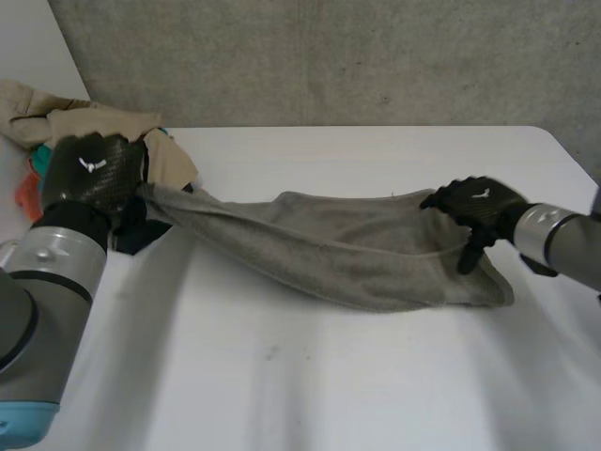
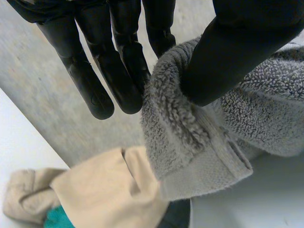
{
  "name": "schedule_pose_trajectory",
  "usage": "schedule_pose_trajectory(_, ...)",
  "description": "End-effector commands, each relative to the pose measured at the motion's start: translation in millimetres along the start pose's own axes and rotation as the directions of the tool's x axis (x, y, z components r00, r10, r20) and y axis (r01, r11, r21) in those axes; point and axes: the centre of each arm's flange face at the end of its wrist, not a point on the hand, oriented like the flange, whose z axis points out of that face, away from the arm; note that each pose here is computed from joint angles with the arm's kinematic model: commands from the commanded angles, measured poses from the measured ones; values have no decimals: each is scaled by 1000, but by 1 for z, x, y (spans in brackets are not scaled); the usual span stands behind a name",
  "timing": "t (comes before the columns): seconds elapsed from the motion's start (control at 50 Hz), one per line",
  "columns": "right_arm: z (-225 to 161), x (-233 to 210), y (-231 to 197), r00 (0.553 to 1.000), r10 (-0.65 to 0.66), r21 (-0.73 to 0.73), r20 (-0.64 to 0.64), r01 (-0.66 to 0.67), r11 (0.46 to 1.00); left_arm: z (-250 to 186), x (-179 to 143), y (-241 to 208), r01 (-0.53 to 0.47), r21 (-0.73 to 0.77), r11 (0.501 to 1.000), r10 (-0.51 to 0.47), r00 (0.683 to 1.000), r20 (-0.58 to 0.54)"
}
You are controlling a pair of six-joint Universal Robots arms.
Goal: Fold the laundry.
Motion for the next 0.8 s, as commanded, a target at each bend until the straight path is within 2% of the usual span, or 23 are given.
schedule_pose_trajectory(0.02, 27, -18, 20, 995, 38, -43, 89, -35, 998, -4, -7, -20, 9, 54, 999, -10, 1000, 13)
schedule_pose_trajectory(0.22, 35, -15, 24, 998, 23, -58, 62, -19, 998, -1, -8, -28, 14, 79, 997, -15, 1000, 19)
schedule_pose_trajectory(0.32, -4, -2, -26, 999, -44, 27, -26, 44, 999, 0, -10, -34, 16, 97, 995, -19, 999, 27)
schedule_pose_trajectory(0.38, -28, -1, -41, 994, -103, 39, -47, 105, 994, 2, -12, -36, 16, 101, 995, -20, 999, 33)
schedule_pose_trajectory(0.48, -50, -1, -40, 981, -185, -8, -51, 185, 983, -1, -11, -36, 17, 92, 996, -19, 1000, 23)
schedule_pose_trajectory(0.52, -53, -5, -37, 983, -178, -16, -39, 177, 984, -3, -10, -34, 18, 86, 996, -20, 1000, 21)
schedule_pose_trajectory(0.64, -44, -30, -34, 1000, -15, 9, 16, 15, 1000, -7, -2, -41, 25, 106, 994, -24, 1000, -9)
schedule_pose_trajectory(0.66, -38, -35, -36, 999, 48, 39, 24, -49, 998, -8, -2, -43, 25, 113, 993, -24, 1000, -11)
schedule_pose_trajectory(0.72, -25, -44, -41, 985, 169, 104, 47, -173, 979, -10, 2, -56, 36, 152, 988, -32, 999, -26)
schedule_pose_trajectory(0.8, -5, -57, -41, 958, 264, 138, 110, -277, 951, -14, 3, -70, 42, 178, 983, -35, 999, -42)
